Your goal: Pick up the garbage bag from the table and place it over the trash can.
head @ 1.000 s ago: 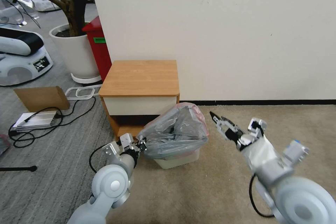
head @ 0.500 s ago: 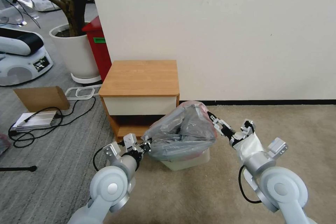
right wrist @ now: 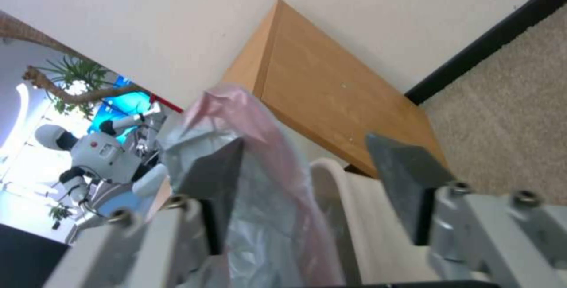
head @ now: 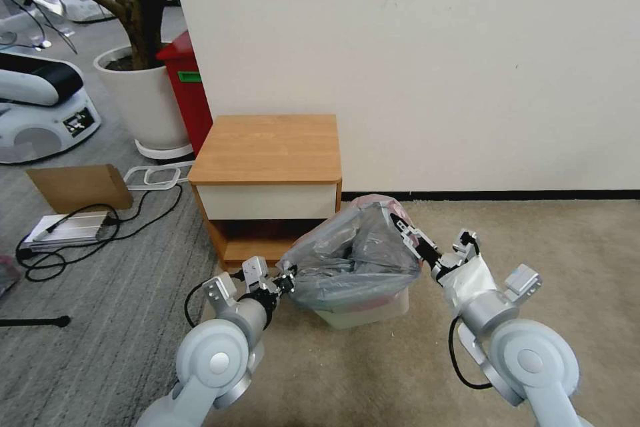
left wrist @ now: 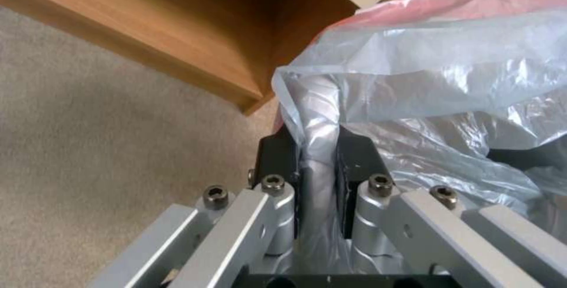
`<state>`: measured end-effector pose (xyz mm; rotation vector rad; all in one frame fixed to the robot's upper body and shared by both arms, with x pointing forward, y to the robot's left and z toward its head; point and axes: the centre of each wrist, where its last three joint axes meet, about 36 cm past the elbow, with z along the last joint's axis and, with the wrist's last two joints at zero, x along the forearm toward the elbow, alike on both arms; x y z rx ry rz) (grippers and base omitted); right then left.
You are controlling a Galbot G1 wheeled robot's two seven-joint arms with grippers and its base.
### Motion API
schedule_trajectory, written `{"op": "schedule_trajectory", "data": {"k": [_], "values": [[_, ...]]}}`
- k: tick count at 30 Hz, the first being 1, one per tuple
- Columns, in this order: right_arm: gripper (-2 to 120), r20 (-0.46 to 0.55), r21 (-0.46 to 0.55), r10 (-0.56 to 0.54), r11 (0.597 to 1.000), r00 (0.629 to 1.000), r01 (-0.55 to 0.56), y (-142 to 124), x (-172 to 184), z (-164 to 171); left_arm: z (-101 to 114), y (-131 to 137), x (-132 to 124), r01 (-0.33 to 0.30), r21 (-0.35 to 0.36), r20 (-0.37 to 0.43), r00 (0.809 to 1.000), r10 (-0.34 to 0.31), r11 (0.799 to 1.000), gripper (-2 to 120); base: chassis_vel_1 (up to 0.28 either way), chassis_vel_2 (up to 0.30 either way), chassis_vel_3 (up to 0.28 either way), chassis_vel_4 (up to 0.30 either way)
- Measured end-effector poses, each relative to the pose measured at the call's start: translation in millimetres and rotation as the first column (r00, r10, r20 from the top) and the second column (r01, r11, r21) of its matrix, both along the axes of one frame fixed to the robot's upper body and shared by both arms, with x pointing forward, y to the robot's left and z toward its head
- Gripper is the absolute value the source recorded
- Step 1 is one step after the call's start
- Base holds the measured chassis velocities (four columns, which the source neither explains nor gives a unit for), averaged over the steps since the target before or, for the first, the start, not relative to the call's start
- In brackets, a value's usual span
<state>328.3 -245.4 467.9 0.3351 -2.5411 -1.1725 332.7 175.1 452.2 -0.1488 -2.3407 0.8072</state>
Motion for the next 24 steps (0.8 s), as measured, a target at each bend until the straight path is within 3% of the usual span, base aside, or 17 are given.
{"op": "schedule_trajectory", "data": {"k": [15,24], "values": [[0,0.013,0.002,0.003,1.000,1.000,-0.003,2.1,-2.1,2.3,-1.1,-1.6,-0.9,0.003,0.003,-0.003,1.000,-0.003,1.000,9,0.000,0.000,0.000,0.000],[0,-0.005,-0.008,-0.017,1.000,1.000,0.017,2.1,-0.5,3.2,0.6,-4.2,-9.0,0.018,-0.018,-0.005,1.000,-0.018,1.000,9,0.000,0.000,0.000,0.000]]}}
